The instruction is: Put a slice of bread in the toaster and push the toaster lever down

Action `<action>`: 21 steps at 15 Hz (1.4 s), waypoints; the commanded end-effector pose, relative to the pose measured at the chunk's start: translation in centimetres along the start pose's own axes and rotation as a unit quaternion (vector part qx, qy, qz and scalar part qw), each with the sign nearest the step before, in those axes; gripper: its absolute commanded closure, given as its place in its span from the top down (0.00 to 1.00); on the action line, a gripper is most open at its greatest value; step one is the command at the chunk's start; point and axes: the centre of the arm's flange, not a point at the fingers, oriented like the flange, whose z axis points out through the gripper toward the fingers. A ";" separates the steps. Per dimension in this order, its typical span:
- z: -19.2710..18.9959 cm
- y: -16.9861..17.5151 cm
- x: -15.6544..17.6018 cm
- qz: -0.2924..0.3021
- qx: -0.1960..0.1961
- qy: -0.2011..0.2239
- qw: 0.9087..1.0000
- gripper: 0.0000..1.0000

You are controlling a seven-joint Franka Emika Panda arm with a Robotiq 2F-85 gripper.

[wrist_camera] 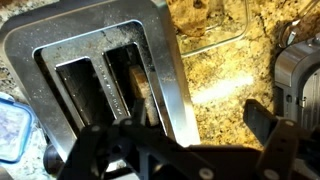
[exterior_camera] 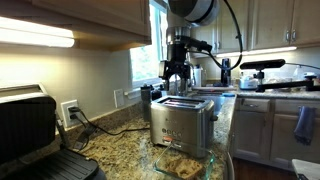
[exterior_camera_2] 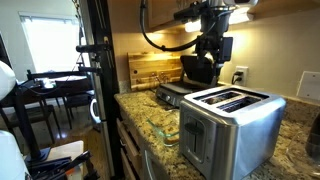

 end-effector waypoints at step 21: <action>0.9 3.8 -5.5 0.028 -0.004 -0.048 0.998 1.00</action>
